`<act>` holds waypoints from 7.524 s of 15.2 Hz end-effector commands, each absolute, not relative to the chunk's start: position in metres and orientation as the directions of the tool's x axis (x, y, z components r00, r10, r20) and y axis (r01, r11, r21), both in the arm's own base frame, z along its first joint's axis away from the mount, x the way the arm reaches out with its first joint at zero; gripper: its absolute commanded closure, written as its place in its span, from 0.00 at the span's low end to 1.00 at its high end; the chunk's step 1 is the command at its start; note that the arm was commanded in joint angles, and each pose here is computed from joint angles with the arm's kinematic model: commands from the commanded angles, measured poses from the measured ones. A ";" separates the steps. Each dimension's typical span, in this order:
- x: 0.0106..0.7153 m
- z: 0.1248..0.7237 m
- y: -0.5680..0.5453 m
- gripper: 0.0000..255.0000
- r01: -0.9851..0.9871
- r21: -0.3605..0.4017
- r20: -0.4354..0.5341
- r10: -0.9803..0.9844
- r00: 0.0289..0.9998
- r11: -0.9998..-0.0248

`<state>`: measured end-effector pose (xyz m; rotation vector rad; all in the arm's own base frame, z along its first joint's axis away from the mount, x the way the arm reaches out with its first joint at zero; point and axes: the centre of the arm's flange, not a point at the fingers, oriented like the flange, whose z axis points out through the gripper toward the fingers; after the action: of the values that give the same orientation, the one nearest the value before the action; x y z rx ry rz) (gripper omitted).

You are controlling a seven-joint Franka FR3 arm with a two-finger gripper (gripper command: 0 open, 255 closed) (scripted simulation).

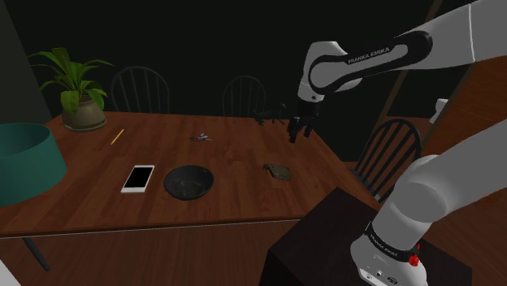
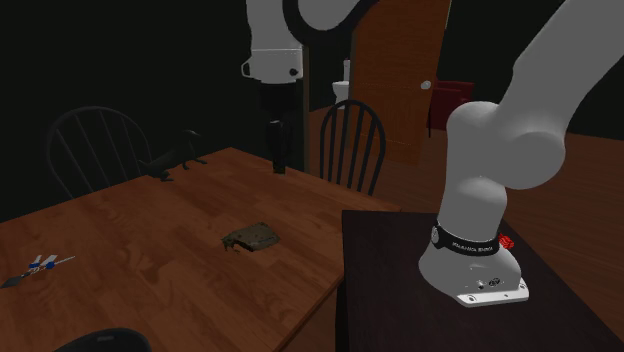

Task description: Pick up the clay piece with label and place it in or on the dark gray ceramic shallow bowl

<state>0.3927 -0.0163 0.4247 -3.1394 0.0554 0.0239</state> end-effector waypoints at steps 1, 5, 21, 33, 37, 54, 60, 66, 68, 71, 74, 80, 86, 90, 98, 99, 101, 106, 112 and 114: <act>0.408 0.402 -0.018 0.00 -0.059 0.005 -0.012 -0.059 0.998 -0.998; 0.438 0.358 -0.023 0.00 -0.103 0.019 -0.011 -0.103 0.995 -0.994; 0.545 0.195 -0.059 0.00 -0.265 0.067 -0.001 -0.266 0.964 -0.962; 0.544 0.160 -0.061 0.00 -0.265 0.067 -0.001 -0.266 0.964 -0.962; 0.544 0.160 -0.061 1.00 -0.265 0.067 -0.001 -0.266 0.964 -0.962; 0.544 0.208 -0.061 1.00 -0.265 0.067 -0.001 -0.266 0.964 -0.962; 0.544 0.239 -0.061 1.00 -0.265 0.067 -0.001 -0.266 0.964 -0.962; 0.544 0.271 -0.061 1.00 -0.265 0.067 -0.001 -0.266 0.964 -0.962; 0.544 0.282 -0.061 1.00 -0.265 0.067 -0.001 -0.266 0.964 -0.962; 0.544 0.298 -0.061 1.00 -0.265 0.067 -0.001 -0.266 0.964 -0.962; 0.544 0.312 -0.061 1.00 -0.265 0.067 -0.001 -0.266 0.964 -0.962; 0.568 0.317 0.014 1.00 -0.265 0.067 -0.001 -0.266 0.964 -0.962; 0.592 0.321 0.090 1.00 -0.265 0.067 -0.001 -0.266 0.964 -0.962; 0.607 0.324 0.140 1.00 -0.265 0.067 -0.001 -0.266 0.964 -0.962; 0.639 0.330 0.241 1.00 -0.265 0.067 -0.001 -0.266 0.964 -0.962; 0.643 0.331 0.253 1.00 -0.265 0.067 -0.001 -0.266 0.964 -0.962; 0.651 0.332 0.278 1.00 -0.265 0.067 -0.001 -0.266 0.964 -0.962; 0.670 0.336 0.341 1.00 -0.265 0.067 -0.001 -0.266 0.964 -0.962; 0.678 0.316 0.367 1.00 -0.265 0.067 -0.001 -0.266 0.964 -0.962; 0.678 0.306 0.367 1.00 -0.265 0.067 -0.001 -0.266 0.964 -0.962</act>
<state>0.6787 0.3666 0.3103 -3.1792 0.4298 0.0171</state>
